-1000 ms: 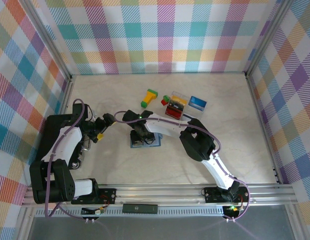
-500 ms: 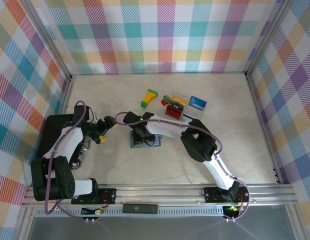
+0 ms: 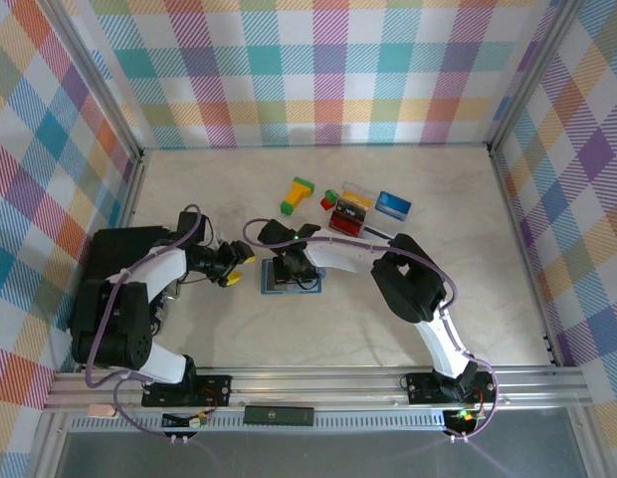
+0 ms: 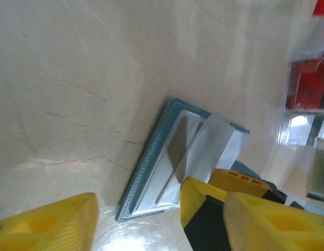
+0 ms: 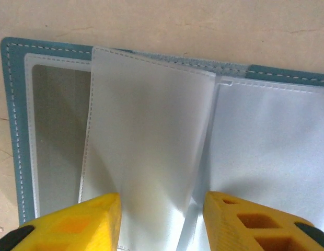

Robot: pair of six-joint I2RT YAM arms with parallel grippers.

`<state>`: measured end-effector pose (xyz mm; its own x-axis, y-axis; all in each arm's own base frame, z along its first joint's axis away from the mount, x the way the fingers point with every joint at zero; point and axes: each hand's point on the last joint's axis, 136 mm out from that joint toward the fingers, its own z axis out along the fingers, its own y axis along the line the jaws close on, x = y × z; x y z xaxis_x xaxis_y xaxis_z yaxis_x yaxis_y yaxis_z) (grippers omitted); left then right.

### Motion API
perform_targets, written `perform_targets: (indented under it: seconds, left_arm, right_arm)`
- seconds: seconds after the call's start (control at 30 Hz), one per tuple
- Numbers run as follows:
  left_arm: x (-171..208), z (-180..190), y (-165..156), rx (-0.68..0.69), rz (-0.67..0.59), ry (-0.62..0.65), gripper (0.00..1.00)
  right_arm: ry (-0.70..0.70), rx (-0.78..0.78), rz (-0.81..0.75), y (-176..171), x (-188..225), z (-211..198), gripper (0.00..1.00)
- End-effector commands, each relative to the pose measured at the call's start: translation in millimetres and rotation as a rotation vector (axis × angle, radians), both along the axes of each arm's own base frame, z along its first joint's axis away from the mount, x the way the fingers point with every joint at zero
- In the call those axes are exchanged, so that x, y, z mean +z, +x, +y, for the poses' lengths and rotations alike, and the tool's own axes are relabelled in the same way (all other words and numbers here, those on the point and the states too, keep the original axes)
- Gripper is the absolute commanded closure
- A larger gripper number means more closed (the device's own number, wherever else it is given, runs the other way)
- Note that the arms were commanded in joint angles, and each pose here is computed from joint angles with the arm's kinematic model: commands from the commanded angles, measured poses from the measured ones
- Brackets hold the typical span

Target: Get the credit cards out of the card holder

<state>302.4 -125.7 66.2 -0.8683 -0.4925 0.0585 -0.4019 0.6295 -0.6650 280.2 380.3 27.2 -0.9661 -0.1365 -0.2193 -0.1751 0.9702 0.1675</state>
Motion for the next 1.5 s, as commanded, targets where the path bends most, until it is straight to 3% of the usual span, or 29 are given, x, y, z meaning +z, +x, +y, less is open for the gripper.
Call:
perform_targets:
  seconds: [0.0, 0.17, 0.4, 0.67, 0.9, 1.17, 1.47]
  left_arm:
    - [0.3, -20.3, 5.5, -0.032, -0.023, -0.062, 0.46]
    - [-10.1, -39.3, 5.4, -0.07, -0.001, -0.069, 0.63]
    - [-26.2, -52.7, 0.2, -0.096, 0.037, -0.066, 0.75]
    - [-52.3, -44.0, -9.8, -0.08, 0.101, -0.006, 0.79]
    - [-66.7, -31.3, -21.2, -0.097, 0.141, 0.083, 0.81]
    - [-56.5, -39.6, -15.6, -0.127, 0.126, 0.046, 0.81]
    - [-38.4, -46.1, -11.1, -0.156, 0.106, 0.031, 0.81]
  right_arm:
    - [-0.048, -0.036, 0.054, -12.8, -10.2, -19.1, 0.55]
    - [-0.061, -0.038, 0.045, -10.5, -10.6, -22.5, 0.57]
    - [-0.061, -0.04, 0.048, -11.0, -11.9, -22.3, 0.58]
    - [-0.074, -0.041, 0.04, -9.7, -11.1, -25.0, 0.58]
    - [-0.122, -0.062, -0.064, 4.1, 14.4, -39.9, 0.56]
    - [-0.159, -0.166, -0.139, 13.5, 33.3, -80.0, 0.55]
    - [-0.016, -0.177, -0.223, 21.0, 69.0, -80.5, 0.55]
